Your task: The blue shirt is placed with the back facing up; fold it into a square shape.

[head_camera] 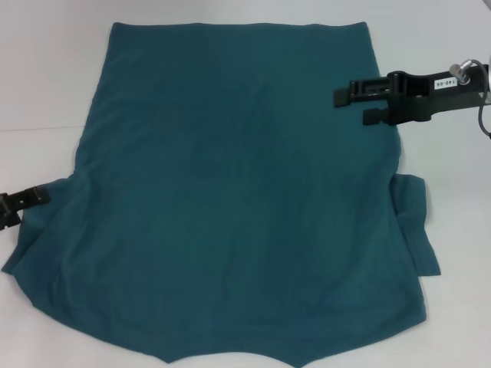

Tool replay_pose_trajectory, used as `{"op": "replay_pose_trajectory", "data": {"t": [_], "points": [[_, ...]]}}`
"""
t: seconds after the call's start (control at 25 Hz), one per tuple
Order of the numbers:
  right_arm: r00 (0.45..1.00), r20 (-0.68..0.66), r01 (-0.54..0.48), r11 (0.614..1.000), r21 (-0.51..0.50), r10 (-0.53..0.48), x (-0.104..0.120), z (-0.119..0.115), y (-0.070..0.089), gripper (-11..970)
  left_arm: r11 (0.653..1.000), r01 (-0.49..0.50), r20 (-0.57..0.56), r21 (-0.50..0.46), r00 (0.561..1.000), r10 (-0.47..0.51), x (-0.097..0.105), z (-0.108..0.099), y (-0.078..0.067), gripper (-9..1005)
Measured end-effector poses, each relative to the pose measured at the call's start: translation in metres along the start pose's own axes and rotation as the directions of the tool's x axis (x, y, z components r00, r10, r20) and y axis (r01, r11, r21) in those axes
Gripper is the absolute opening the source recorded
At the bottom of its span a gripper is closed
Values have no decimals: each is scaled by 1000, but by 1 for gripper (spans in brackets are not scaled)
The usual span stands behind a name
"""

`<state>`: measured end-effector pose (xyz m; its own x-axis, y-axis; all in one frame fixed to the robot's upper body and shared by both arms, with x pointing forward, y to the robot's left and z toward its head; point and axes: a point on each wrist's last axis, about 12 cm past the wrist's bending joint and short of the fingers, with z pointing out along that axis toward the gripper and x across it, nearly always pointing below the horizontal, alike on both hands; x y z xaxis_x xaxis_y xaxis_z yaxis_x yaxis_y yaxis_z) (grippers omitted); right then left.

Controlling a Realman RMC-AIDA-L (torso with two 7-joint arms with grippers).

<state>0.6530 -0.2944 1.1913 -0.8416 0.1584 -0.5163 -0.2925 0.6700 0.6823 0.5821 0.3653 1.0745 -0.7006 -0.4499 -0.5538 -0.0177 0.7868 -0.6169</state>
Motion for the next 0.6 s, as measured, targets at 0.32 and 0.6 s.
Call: {"op": "replay_pose_trajectory", "data": {"t": [0.32,0.6], "points": [[1000,1,0,1000,3,0,1,-2,-2,944,999,5,12,-38,1000,-4,2,4,4,840],[1000,2,-1,1000,1,1,1,-2,-2,944,999,-28,-25,-45,999,27,6,11,0,840]]}}
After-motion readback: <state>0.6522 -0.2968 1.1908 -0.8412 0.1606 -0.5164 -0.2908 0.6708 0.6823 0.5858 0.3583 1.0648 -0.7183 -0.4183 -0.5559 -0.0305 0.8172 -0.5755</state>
